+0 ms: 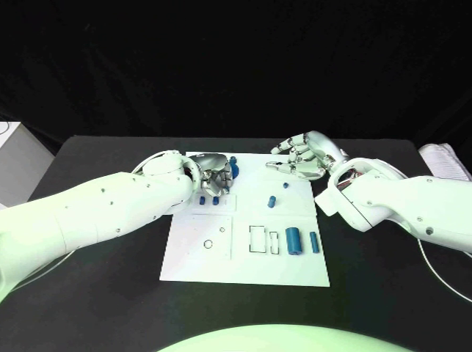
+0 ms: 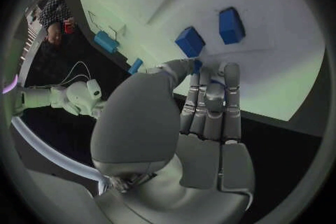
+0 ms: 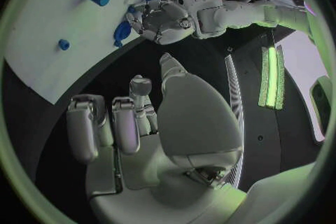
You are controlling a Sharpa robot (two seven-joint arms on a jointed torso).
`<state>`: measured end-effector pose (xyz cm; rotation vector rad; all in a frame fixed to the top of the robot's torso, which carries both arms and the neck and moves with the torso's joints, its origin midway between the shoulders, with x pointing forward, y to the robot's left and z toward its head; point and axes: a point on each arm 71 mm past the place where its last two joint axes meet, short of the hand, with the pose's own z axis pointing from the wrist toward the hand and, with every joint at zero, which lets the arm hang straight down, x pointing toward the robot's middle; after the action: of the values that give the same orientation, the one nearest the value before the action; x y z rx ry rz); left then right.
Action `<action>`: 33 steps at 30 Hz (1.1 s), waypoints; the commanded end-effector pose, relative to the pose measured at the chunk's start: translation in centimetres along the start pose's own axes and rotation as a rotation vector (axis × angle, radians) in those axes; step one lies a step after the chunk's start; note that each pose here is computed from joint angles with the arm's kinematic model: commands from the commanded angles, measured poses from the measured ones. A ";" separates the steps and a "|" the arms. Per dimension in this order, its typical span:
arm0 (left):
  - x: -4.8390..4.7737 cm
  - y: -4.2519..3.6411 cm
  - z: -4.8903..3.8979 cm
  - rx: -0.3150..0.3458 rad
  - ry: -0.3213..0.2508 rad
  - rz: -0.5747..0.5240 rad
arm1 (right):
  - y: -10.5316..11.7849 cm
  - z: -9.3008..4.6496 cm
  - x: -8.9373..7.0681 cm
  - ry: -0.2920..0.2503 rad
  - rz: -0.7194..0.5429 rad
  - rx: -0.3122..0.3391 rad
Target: Assemble the parts on the task board
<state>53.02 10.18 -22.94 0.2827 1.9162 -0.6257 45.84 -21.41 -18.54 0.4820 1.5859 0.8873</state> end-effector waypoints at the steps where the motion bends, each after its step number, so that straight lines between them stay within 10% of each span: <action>1: 0.19 -0.03 0.09 -0.009 0.016 0.006 | 0.1 0.0 0.1 0.007 -0.002 -0.015; 33: -0.04 0.25 0.19 0.007 -0.087 -0.025 | 0.2 0.0 0.2 0.011 -0.002 -0.016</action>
<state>53.36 10.29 -23.25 0.2493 1.8808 -0.6210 45.84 -21.35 -18.53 0.4817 1.5868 0.8889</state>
